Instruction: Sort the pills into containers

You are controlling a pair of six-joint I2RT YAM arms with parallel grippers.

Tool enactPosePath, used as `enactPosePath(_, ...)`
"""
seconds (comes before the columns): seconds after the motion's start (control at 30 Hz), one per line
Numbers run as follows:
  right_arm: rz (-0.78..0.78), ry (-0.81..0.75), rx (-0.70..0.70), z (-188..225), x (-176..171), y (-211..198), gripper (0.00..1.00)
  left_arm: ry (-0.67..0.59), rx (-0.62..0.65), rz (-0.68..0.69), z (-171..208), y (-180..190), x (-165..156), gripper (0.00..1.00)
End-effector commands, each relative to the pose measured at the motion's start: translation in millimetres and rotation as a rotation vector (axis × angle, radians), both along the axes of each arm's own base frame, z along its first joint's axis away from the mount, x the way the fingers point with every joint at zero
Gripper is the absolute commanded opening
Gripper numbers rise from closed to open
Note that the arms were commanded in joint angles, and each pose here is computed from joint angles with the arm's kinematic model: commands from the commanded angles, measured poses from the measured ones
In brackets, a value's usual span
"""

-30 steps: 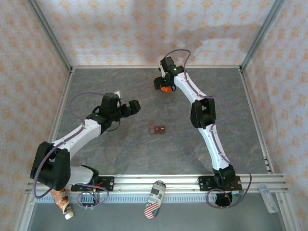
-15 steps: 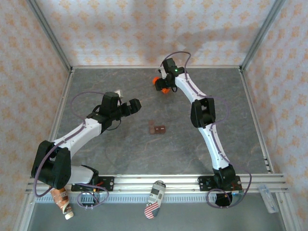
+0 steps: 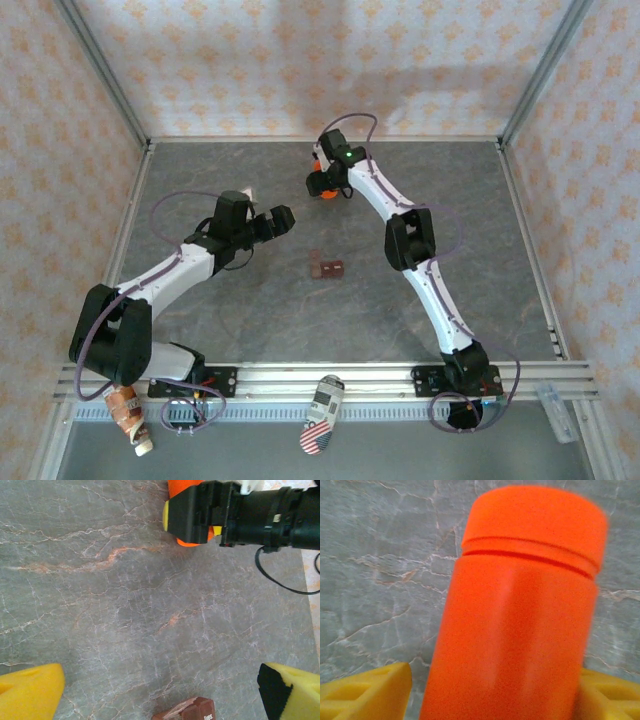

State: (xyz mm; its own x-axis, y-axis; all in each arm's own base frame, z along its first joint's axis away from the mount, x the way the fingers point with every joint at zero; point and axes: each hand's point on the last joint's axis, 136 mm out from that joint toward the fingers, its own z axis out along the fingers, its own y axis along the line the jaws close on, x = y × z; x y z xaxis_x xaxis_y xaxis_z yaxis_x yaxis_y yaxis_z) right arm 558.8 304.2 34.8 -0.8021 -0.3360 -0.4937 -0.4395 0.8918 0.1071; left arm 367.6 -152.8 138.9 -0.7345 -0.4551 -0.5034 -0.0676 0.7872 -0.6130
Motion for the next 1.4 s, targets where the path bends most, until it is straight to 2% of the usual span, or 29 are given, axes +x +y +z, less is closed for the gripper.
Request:
enactPosePath(0.0, -0.061, -0.001, -0.020, -8.8, 7.3, -9.3, 0.74, -0.026, -0.023, -0.001, 8.4, -1.7, 4.4, 1.00)
enactPosePath(0.07, -0.058, 0.001, -0.020, -11.4, 6.2, -6.7, 0.73, -0.025, -0.020, 0.000, 7.8, -1.2, 4.0, 1.00)
enactPosePath(0.13, -0.056, 0.005, -0.023, -12.4, 4.5, -5.4, 0.65, -0.024, -0.018, 0.002, 7.3, -0.3, 3.3, 1.00)
enactPosePath(0.3, -0.050, 0.033, -0.030, -4.6, -4.2, -8.1, 0.32, -0.025, -0.025, 0.007, 7.7, -0.7, 3.5, 1.00)
enactPosePath(0.33, -0.052, 0.038, -0.033, 0.1, -6.8, -9.4, 0.28, -0.024, -0.028, 0.007, 7.5, -1.0, 3.5, 1.00)
enactPosePath(0.53, -0.111, 0.067, -0.069, 39.7, -31.2, -37.9, 0.19, -0.034, -0.043, 0.000, 12.5, -3.7, 5.6, 1.00)
enactPosePath(0.73, -0.233, 0.102, -0.064, 56.1, -86.3, -83.9, 0.19, -0.042, -0.057, -0.020, 17.7, -8.9, 7.8, 1.00)
enactPosePath(1.1, -0.449, 0.236, -0.045, 32.9, -225.1, -144.1, 0.23, -0.043, -0.080, -0.049, 18.3, -24.3, 13.7, 1.00)
enactPosePath(1.23, -0.481, 0.263, -0.034, 23.0, -259.8, -150.7, 0.27, -0.042, -0.080, -0.063, 17.9, -31.6, 13.4, 1.00)
enactPosePath(1.37, -0.485, 0.287, -0.057, 11.8, -279.9, -153.7, 0.31, -0.042, -0.083, -0.071, 17.8, -36.2, 14.1, 1.00)
